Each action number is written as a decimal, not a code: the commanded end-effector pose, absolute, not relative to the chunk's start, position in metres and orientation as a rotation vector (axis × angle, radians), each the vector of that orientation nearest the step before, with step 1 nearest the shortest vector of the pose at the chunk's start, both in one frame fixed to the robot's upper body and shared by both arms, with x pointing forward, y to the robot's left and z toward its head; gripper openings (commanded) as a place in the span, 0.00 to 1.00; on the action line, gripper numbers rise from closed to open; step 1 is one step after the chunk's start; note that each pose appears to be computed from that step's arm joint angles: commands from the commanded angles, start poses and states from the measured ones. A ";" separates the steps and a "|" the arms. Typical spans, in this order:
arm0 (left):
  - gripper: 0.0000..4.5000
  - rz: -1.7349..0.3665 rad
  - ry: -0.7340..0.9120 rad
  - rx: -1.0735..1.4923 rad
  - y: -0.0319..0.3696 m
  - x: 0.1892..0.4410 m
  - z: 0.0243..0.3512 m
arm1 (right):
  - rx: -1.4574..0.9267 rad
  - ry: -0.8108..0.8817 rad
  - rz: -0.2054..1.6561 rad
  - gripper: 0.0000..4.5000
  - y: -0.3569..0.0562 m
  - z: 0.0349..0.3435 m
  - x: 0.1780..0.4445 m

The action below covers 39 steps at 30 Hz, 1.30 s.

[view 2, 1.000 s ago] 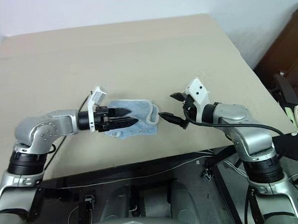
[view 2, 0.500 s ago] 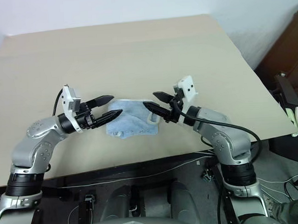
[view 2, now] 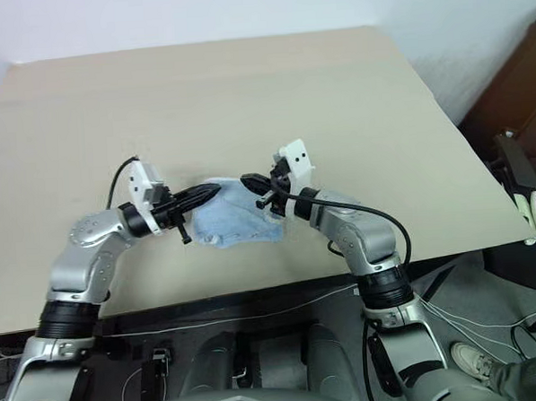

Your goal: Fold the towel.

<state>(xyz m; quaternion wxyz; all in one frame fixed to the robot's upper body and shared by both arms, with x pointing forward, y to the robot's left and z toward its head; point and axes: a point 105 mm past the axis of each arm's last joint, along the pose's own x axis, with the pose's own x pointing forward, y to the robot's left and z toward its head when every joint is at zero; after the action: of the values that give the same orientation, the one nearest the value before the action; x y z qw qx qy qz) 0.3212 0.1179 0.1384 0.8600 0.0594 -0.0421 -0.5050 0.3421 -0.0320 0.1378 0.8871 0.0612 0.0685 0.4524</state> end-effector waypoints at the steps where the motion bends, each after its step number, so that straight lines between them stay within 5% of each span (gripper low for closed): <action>1: 0.01 -1.088 -0.068 0.149 0.116 0.313 0.125 | 0.096 0.145 0.912 0.00 -0.038 0.124 0.345; 10: 0.01 -1.037 -0.008 0.103 0.123 0.307 0.098 | 0.054 0.276 0.862 0.00 -0.044 0.056 0.354; 14: 0.01 -1.095 0.037 0.063 0.125 0.296 0.104 | 0.056 0.252 0.894 0.00 -0.044 0.063 0.357; 18: 0.21 -1.042 0.034 0.004 0.140 0.298 0.126 | 0.106 0.194 0.951 0.00 -0.051 0.093 0.355; 24: 0.67 -0.971 0.014 -0.031 0.166 0.296 0.146 | 0.183 0.140 1.044 0.35 -0.073 0.137 0.343; 28: 0.97 -0.922 0.019 -0.024 0.174 0.295 0.141 | 0.229 0.231 1.050 0.65 -0.097 0.132 0.337; 32: 1.00 -0.876 0.041 -0.018 0.173 0.288 0.126 | 0.274 0.383 1.068 0.95 -0.108 0.119 0.326; 39: 1.00 -0.857 0.083 -0.007 0.176 0.278 0.111 | 0.376 0.629 1.094 0.95 -0.109 0.109 0.321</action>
<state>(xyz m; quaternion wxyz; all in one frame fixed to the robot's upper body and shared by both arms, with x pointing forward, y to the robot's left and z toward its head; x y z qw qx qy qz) 0.2797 0.1772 0.1007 0.9093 -0.0295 0.0612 -0.4105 0.3232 -0.1139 0.1023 0.8072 0.1656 0.2825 0.4911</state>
